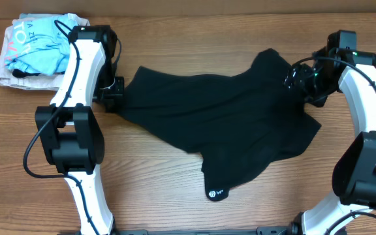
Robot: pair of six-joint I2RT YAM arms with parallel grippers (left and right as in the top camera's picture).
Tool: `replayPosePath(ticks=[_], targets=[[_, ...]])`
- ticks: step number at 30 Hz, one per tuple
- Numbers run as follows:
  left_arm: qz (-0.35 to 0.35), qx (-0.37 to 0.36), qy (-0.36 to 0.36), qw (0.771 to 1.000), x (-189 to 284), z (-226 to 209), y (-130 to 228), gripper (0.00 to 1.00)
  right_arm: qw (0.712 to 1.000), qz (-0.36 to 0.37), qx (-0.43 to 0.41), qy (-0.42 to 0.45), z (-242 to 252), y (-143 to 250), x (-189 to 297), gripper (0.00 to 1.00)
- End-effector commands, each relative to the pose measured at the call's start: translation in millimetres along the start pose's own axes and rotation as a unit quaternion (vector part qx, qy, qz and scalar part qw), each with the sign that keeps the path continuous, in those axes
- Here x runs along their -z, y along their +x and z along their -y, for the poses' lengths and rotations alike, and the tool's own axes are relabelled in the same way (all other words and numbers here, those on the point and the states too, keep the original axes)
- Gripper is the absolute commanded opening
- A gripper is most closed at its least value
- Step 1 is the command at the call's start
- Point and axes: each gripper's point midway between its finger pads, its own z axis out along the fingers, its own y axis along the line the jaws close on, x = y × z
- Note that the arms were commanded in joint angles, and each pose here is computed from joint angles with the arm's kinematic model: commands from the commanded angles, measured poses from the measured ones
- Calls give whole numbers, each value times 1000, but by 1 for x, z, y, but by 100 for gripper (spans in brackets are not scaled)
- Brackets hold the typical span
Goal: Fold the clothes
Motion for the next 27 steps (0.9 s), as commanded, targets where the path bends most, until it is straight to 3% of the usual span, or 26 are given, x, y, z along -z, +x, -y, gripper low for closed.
replayPosePath(ticks=[1, 8, 15, 21, 27], targets=[[2, 8, -19, 1000, 9, -9, 3, 4, 1000, -17, 13, -12, -6, 10, 5, 80], [16, 16, -15, 1000, 33, -12, 5, 4, 994, -101, 39, -6, -16, 56, 4, 74], [128, 48, 5, 991, 107, -20, -2, 4, 984, -162, 54, 56, -25, 107, -9, 71], [221, 65, 21, 973, 166, -30, 12, 4, 985, -158, 40, 63, -31, 148, -24, 70], [261, 71, 29, 962, 190, -34, 24, 4, 989, -124, 4, 83, -10, 178, -24, 70]])
